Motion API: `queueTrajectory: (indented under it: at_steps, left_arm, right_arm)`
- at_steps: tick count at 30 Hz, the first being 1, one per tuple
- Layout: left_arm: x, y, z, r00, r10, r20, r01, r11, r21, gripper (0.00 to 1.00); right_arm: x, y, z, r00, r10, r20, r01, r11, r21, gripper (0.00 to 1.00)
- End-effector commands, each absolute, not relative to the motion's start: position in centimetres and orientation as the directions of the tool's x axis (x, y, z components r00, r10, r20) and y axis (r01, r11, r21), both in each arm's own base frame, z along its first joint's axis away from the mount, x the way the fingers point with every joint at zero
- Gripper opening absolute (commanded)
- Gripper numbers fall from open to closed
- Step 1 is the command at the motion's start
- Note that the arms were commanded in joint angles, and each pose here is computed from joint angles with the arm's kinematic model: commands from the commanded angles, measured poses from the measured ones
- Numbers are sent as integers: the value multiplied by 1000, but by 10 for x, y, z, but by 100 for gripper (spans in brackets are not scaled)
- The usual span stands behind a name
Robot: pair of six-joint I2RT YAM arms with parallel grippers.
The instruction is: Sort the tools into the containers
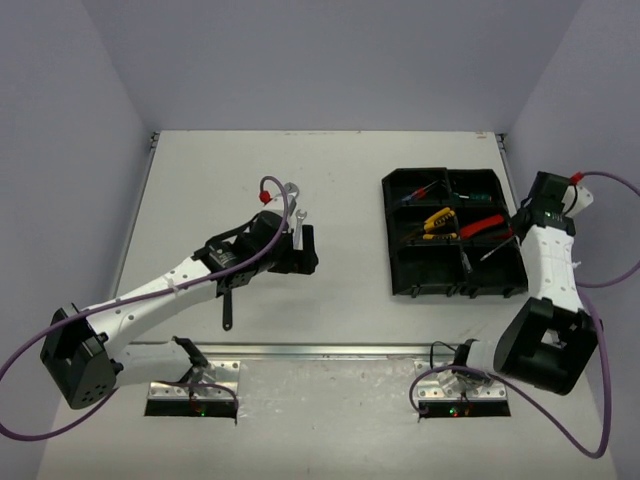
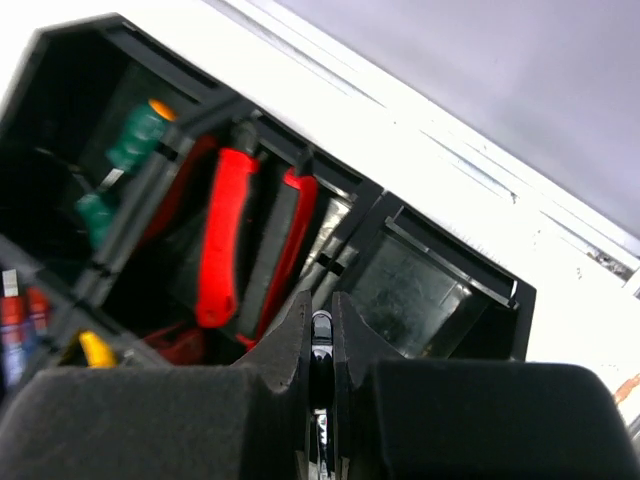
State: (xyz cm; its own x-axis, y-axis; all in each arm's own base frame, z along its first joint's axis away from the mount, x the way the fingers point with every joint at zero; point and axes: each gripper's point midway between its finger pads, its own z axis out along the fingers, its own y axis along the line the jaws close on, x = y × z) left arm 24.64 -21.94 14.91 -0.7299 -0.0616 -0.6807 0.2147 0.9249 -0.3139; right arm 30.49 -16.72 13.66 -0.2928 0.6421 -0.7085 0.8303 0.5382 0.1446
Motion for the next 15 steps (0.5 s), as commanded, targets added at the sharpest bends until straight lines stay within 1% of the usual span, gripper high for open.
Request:
queueTrajectory:
  at_steps: [1,4,7,8,9,10,11,15]
  left_arm:
    - [247,-229,160,-708,-51,-705,271,901,-338,100]
    - [248,-230,158,-709,-55,-703,270,900,-343,100]
    - [248,-231,156,-714,-59,-698,263,901,-344,100]
    - [248,-232,155,-717,-57,-695,263,901,-345,100]
    - [248,-233,155,-719,-55,-693,266,899,-348,100]
    - [247,-233,154,-722,-53,-690,267,898,-349,100]
    - [246,-233,153,-725,-51,-687,267,898,-348,100]
    - [246,-228,150,-725,-59,-686,248,907,-341,100]
  right_arm:
    - [310,-174,131,-243,631,-737,845,511,158,0]
    - [302,-169,117,-269,632,-727,852,509,127,0]
    - [293,-164,102,-293,628,-721,854,511,98,7]
    - [290,-163,99,-297,629,-719,856,509,92,12]
    - [288,-163,96,-301,630,-716,856,509,87,19]
    - [288,-162,96,-304,632,-713,856,510,87,35]
    - [289,-162,95,-306,635,-710,856,510,87,54]
    - [291,-160,104,-309,644,-700,855,510,92,62]
